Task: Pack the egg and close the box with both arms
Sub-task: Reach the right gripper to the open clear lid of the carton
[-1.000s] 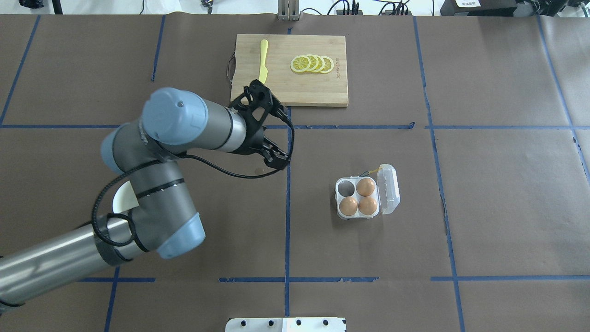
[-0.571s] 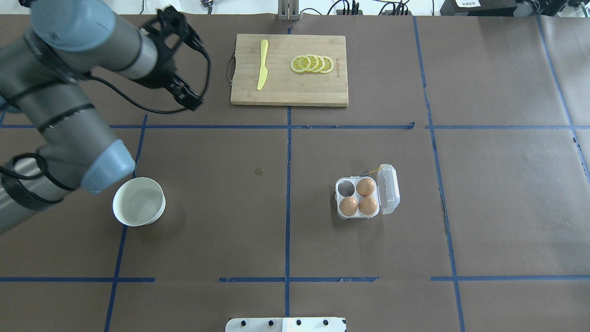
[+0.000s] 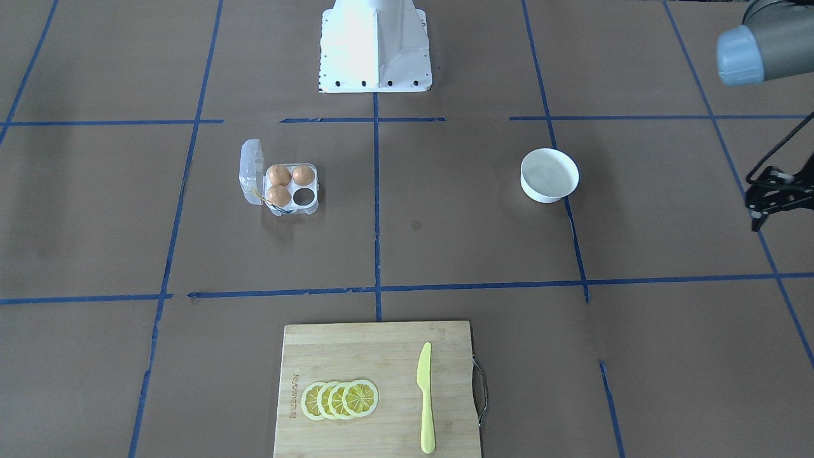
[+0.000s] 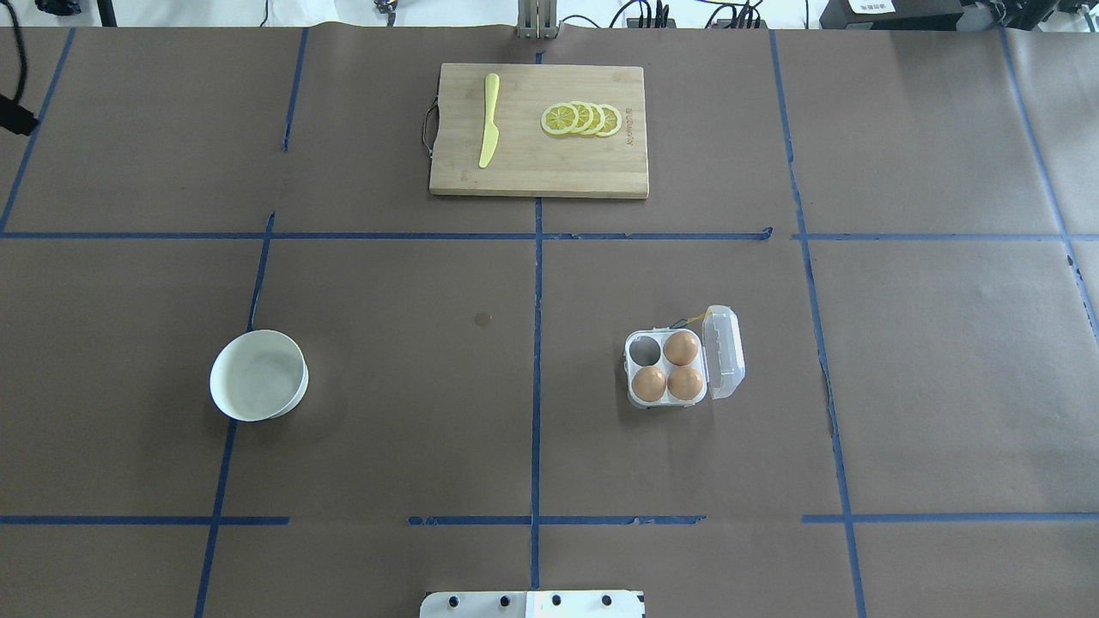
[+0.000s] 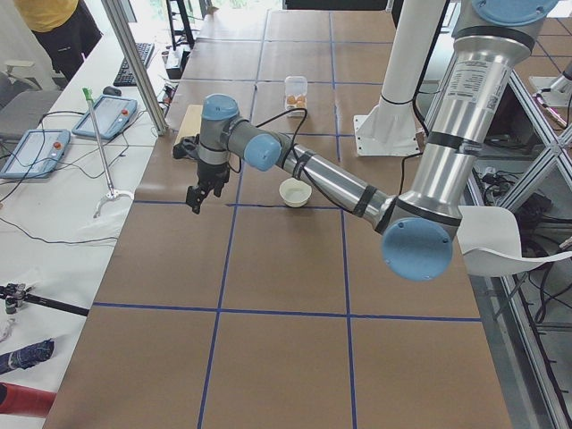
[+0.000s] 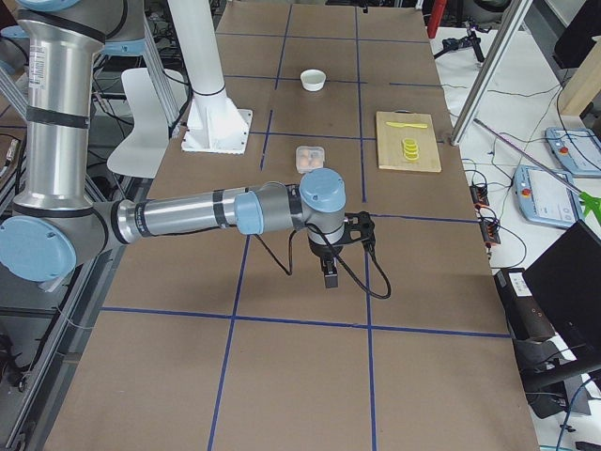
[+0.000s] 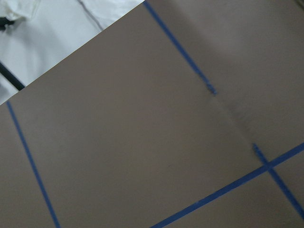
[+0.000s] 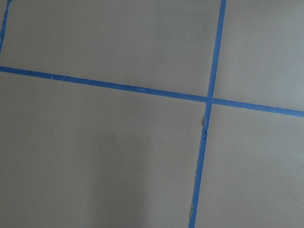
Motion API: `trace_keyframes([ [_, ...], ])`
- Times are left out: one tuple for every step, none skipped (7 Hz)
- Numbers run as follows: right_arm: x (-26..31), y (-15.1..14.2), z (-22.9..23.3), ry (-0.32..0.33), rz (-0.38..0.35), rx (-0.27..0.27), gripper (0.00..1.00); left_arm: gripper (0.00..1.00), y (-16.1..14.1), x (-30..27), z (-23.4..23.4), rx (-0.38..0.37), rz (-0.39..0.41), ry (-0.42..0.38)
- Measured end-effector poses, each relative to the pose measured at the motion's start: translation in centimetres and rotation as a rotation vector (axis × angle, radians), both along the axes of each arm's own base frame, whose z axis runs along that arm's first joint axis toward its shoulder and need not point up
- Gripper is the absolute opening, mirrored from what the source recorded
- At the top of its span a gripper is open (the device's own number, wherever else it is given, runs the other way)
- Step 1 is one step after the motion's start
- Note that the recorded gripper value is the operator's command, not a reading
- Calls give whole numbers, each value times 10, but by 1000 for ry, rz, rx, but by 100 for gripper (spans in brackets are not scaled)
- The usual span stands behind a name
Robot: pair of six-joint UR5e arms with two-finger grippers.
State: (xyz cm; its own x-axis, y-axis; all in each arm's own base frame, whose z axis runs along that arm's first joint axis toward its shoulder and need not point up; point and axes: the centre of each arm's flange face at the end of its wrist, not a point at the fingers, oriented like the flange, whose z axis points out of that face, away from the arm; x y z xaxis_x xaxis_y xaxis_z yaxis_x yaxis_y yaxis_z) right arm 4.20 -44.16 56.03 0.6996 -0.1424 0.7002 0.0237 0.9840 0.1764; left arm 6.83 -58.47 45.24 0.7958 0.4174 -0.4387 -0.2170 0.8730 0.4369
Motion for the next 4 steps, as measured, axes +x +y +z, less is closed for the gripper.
trace_keyframes([
  [-2, -1, -1, -1, -3, 2, 100, 100, 3, -38, 46, -92, -20, 39],
  [-10, -2, -5, -3, -19, 8, 87, 100, 10, -70, 91, -190, -46, 99],
  [-27, -3, -11, -7, -36, 1, 29, 100, 24, -88, 126, -262, -65, 134],
  [-55, -4, -21, -17, -30, -26, 20, 100, 37, -98, 146, -302, -79, 147],
])
